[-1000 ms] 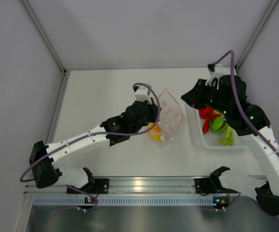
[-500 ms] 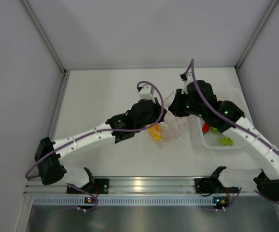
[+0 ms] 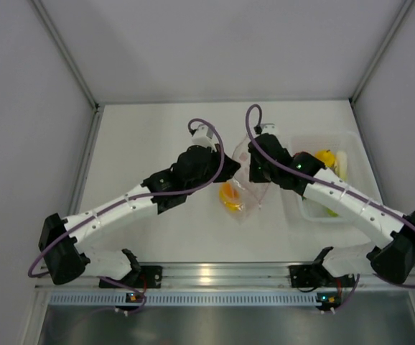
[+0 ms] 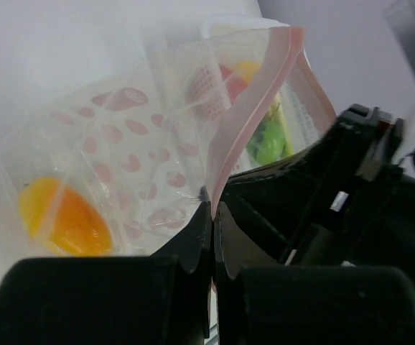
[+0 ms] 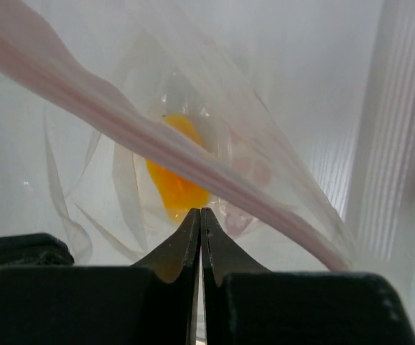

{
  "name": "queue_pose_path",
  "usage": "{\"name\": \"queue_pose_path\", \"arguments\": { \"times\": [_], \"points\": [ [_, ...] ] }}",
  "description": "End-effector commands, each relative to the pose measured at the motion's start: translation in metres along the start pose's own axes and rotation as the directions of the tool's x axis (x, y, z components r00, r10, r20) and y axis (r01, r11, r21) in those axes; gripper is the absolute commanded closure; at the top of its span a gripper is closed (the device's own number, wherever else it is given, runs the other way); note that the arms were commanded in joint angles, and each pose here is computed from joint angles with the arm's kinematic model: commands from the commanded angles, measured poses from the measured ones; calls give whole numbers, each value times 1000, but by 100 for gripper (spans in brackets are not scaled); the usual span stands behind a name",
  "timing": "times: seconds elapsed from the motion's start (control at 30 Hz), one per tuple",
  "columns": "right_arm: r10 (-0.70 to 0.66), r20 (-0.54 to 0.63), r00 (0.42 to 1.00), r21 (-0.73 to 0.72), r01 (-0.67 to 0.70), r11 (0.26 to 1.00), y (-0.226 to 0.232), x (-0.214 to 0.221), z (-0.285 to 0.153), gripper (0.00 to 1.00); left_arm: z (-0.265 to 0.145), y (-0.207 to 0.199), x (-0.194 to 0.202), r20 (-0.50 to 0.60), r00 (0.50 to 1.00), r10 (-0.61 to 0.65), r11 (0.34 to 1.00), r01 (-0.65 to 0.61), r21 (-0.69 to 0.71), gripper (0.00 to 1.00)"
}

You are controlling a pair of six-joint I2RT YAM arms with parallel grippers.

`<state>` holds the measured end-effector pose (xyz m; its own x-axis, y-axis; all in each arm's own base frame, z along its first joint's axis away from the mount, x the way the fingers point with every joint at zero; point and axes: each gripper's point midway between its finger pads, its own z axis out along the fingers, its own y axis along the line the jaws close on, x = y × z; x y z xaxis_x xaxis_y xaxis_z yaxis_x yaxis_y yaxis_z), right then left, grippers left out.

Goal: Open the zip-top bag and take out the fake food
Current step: Pick up the fake fruit from the zipper food storage bag.

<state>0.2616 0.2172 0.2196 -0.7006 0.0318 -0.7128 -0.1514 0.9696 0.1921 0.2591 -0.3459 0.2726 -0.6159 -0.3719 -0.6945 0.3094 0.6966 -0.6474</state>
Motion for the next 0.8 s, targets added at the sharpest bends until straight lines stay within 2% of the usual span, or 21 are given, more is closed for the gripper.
{"name": "queue_pose_path", "arguments": {
  "times": [0.0, 0.1, 0.13, 0.33, 0.37, 0.47, 0.57, 0.6, 0.67, 0.7, 0.77],
  "points": [
    [21, 14, 1000, -11, -21, 1000, 20, 4, 19, 100, -7, -21, -1, -46, 998, -54, 990, 59, 129, 100],
    [24, 1, 1000, -1, -24, 1000, 23, 10, 36, 100, -7, -25, 3, -86, 993, -79, 978, 94, 185, 100],
    [9, -12, 1000, 13, -9, 1000, 22, 14, 42, 100, -12, -37, 7, -131, 988, -76, 961, 107, 255, 100],
    [-49, -56, 997, 80, 54, 995, 7, 13, 43, 100, -25, -55, -5, -226, 972, -59, 912, 144, 383, 100],
    [-54, -73, 996, 94, 61, 994, 3, 14, 39, 100, -34, -64, 2, -295, 955, -29, 885, 162, 437, 100],
    [-88, -104, 991, 104, 99, 990, -5, 14, 31, 100, -41, -70, -5, -380, 925, -16, 844, 216, 491, 100],
    [-132, -176, 976, 96, 150, 984, -13, 21, 22, 100, -47, -77, -24, -400, 916, -12, 816, 241, 526, 100],
    [-158, -213, 964, 81, 179, 981, -16, 27, 17, 100, -46, -71, -22, -430, 903, -19, 834, 251, 491, 100],
    [-175, -260, 949, 47, 194, 980, -17, 30, 13, 100, -47, -73, -36, -426, 905, -1, 831, 237, 503, 100],
    [-193, -303, 933, 73, 225, 972, -27, 36, 10, 100, -47, -69, -36, -448, 894, -4, 839, 246, 484, 100],
    [-213, -309, 927, 56, 242, 969, -25, 33, 5, 100, -43, -66, -38, -475, 880, 3, 838, 257, 482, 100]
  ]
}}
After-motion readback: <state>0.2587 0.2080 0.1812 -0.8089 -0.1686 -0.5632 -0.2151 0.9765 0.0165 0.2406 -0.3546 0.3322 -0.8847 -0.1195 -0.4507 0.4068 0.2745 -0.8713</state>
